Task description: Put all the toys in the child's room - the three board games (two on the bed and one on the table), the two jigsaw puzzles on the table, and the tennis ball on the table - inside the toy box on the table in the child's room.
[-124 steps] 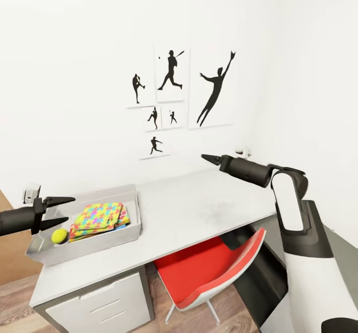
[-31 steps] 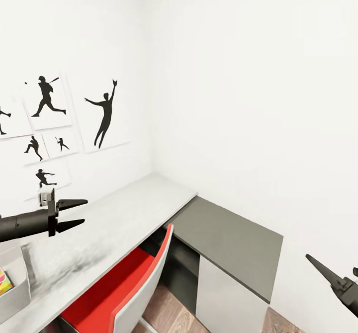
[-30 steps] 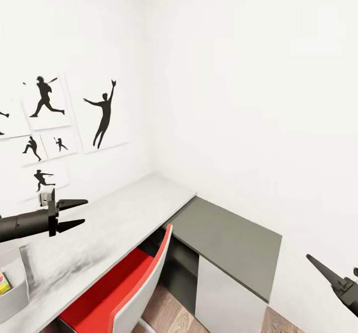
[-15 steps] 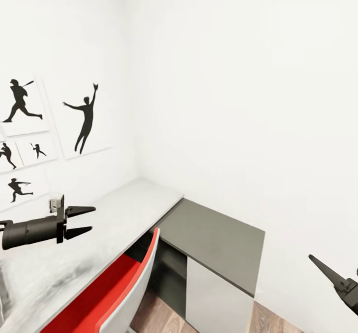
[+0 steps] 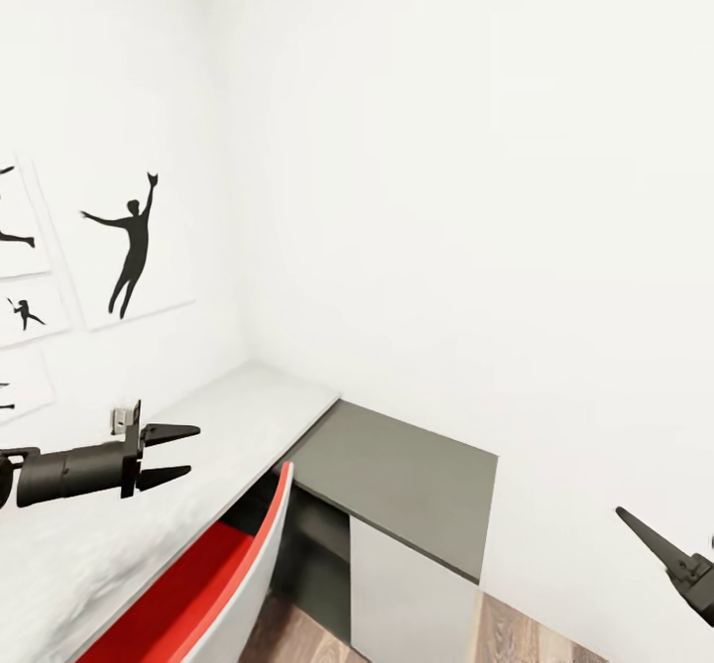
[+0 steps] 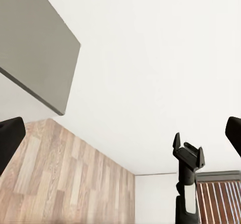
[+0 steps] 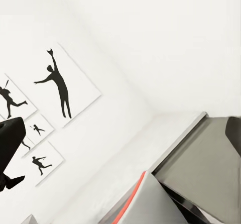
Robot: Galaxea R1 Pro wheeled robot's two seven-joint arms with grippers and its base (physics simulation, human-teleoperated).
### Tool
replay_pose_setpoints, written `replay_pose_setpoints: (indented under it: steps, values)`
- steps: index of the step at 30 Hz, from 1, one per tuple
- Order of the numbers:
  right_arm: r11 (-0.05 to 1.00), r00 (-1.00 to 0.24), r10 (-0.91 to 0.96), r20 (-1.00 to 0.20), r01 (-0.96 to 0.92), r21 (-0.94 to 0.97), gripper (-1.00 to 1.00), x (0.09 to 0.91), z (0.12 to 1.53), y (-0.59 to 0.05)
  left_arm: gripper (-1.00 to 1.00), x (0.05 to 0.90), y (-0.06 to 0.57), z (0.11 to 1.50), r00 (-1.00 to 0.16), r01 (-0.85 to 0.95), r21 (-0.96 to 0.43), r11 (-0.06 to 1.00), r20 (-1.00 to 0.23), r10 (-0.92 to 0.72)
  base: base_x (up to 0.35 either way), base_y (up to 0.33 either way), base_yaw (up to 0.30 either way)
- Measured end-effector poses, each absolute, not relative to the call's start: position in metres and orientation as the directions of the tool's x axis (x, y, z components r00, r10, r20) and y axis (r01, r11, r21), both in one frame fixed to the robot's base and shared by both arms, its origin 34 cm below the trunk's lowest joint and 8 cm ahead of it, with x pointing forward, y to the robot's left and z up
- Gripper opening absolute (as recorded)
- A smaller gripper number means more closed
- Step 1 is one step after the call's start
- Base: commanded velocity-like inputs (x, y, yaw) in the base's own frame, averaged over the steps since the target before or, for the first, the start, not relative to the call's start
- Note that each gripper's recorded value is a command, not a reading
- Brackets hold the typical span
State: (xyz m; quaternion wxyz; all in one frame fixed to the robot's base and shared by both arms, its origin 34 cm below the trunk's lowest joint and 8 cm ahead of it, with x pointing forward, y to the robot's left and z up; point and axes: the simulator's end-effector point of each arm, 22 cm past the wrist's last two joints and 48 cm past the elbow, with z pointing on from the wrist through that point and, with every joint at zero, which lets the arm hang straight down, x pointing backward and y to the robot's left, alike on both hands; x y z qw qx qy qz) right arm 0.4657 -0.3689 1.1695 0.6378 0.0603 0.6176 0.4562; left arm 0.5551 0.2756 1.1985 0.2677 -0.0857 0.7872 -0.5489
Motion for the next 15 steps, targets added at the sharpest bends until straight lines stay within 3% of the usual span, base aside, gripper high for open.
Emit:
replay_pose_setpoints:
  steps: [15]
  values:
    - [0.571, -0.166, 0.661, -0.732, -0.522, 0.634, 1.0, 0.4632, 1.1759, -0.3656, 1.0, 0.5513, 0.2751, 1.2078, -0.835, 0.178, -0.908, 0.38, -0.344, -0.43, 0.0, 0.0, -0.201]
